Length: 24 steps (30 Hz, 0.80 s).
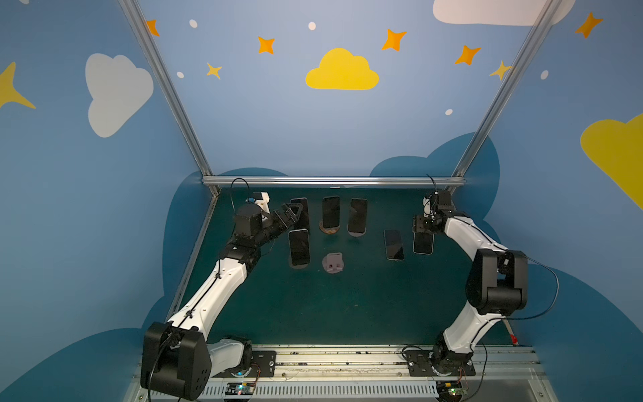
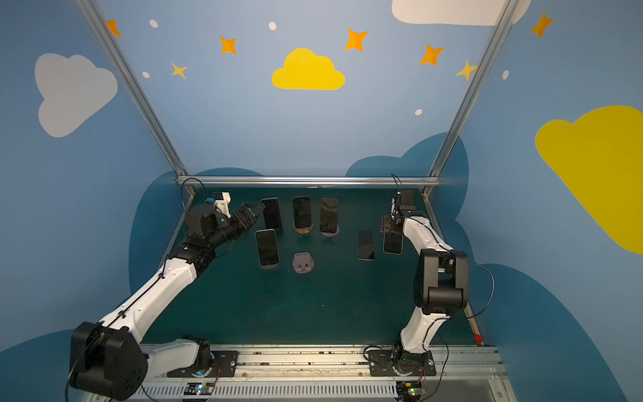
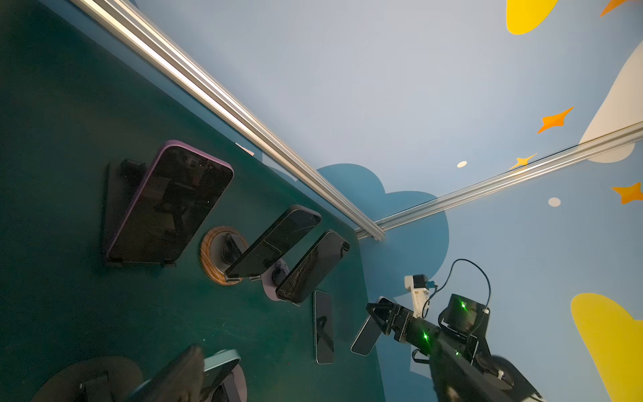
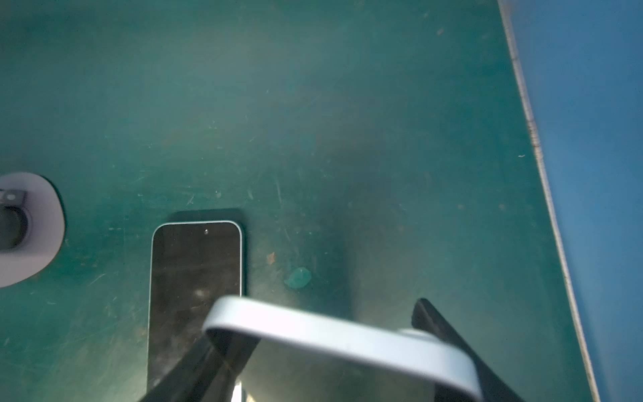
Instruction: Remove the phone from the phone stand
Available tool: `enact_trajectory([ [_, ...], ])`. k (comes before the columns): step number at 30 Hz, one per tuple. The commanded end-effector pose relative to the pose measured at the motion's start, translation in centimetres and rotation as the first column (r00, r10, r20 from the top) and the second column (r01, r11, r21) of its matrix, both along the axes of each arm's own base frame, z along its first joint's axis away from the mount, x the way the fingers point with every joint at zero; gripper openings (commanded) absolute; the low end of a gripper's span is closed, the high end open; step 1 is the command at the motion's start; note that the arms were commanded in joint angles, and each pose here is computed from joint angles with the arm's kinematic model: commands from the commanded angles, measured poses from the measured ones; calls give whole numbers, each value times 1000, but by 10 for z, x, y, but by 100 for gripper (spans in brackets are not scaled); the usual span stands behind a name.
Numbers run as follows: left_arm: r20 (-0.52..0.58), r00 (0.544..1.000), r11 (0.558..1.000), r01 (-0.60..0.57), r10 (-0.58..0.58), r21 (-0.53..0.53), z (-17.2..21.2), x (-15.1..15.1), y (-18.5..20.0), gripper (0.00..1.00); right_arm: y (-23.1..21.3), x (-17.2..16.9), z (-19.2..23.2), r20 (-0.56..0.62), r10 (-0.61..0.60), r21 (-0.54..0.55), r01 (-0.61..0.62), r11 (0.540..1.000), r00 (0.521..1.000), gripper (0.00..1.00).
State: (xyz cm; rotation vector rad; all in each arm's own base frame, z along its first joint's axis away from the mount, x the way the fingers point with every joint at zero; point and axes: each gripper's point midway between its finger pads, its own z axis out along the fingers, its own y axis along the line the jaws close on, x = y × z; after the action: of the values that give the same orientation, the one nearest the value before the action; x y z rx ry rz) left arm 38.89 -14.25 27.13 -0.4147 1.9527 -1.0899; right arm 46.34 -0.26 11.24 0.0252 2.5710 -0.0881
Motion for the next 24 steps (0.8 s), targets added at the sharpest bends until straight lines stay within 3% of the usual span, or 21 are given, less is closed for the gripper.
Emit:
enact_trajectory([
  [1,38,999,1000,9,-9,-15,14,3,0,100,0,-4,0,-115,-52,43,57,997,992,62],
  [5,35,999,1000,6,-6,-14,12,4,1,100,1,-9,-11,-238,-32,36,42,998,971,60],
  [16,8,1000,1000,14,-13,-23,2,8,-2,100,2,-23,-20,-328,-2,33,13,999,945,60],
  [24,-9,1000,999,23,-23,-31,-3,11,-4,100,-1,-15,-34,-389,14,11,-11,1000,921,60],
])
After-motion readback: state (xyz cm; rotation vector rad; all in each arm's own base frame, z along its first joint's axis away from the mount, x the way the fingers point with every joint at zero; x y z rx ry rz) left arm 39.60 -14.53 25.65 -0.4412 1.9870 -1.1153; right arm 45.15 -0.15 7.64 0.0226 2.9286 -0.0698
